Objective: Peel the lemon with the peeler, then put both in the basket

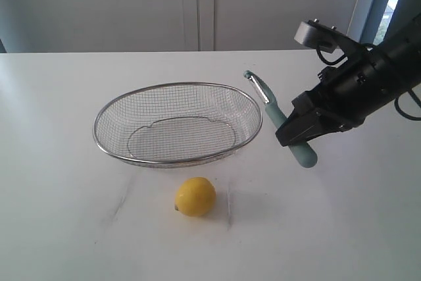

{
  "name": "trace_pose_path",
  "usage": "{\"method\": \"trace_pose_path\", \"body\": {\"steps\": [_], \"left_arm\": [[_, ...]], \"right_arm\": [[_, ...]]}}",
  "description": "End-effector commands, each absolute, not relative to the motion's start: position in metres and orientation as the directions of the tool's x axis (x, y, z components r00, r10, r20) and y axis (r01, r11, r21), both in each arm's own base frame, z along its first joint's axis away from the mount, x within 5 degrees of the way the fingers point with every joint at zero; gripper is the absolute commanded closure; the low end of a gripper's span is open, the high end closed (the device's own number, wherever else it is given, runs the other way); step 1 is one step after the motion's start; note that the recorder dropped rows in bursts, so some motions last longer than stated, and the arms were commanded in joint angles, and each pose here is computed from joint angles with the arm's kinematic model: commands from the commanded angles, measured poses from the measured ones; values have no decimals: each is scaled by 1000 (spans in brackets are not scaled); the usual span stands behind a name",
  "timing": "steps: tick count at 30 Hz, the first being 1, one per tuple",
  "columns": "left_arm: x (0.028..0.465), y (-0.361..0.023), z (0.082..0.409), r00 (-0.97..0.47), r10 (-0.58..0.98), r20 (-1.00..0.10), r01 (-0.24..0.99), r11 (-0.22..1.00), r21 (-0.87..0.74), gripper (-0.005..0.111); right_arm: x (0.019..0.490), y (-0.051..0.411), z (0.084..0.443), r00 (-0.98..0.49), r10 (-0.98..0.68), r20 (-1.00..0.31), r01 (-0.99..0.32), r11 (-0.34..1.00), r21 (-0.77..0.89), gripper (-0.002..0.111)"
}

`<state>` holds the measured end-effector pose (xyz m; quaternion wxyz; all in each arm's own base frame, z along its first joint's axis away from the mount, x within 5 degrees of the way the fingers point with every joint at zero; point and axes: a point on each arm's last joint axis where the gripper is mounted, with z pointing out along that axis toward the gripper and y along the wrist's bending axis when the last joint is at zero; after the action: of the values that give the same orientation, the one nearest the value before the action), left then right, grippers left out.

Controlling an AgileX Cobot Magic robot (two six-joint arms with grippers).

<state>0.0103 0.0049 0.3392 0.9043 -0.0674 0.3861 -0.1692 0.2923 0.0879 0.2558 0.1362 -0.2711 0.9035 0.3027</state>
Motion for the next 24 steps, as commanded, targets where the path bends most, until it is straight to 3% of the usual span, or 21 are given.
{"method": "trace_pose_path", "body": {"steps": [1, 6, 10, 13, 16, 18, 21, 22, 24], "left_arm": [[11, 4, 360, 661, -328, -675, 242, 944, -223, 107], [25, -2, 380, 654, -223, -723, 198, 973, -121, 107], [47, -10, 383, 578, -39, -815, 132, 990, 47, 107], [69, -11, 367, 387, 101, -917, 90, 985, 146, 107], [87, -5, 337, 45, 92, -995, 51, 994, 94, 107], [92, 2, 311, -254, 101, -962, 0, 994, 105, 107], [91, 8, 284, -553, 166, -816, 6, 981, 196, 107], [92, 6, 272, -645, 320, -694, 144, 943, 301, 107], [93, -11, 271, -603, 414, -681, 322, 908, 267, 107]], "right_arm": [[290, 89, 259, -816, -401, -417, -573, 663, 482, 108], [290, 89, 259, -816, -401, -417, -573, 663, 482, 108], [290, 89, 259, -816, -401, -417, -573, 663, 482, 108], [290, 89, 259, -816, -401, -417, -573, 663, 482, 108], [290, 89, 259, -816, -401, -417, -573, 663, 482, 108], [290, 89, 259, -816, -401, -417, -573, 663, 482, 108], [290, 89, 259, -816, -401, -417, -573, 663, 482, 108], [290, 89, 259, -816, -401, -417, -573, 663, 482, 108], [290, 89, 259, -815, -400, -418, -573, 664, 481, 108]]}}
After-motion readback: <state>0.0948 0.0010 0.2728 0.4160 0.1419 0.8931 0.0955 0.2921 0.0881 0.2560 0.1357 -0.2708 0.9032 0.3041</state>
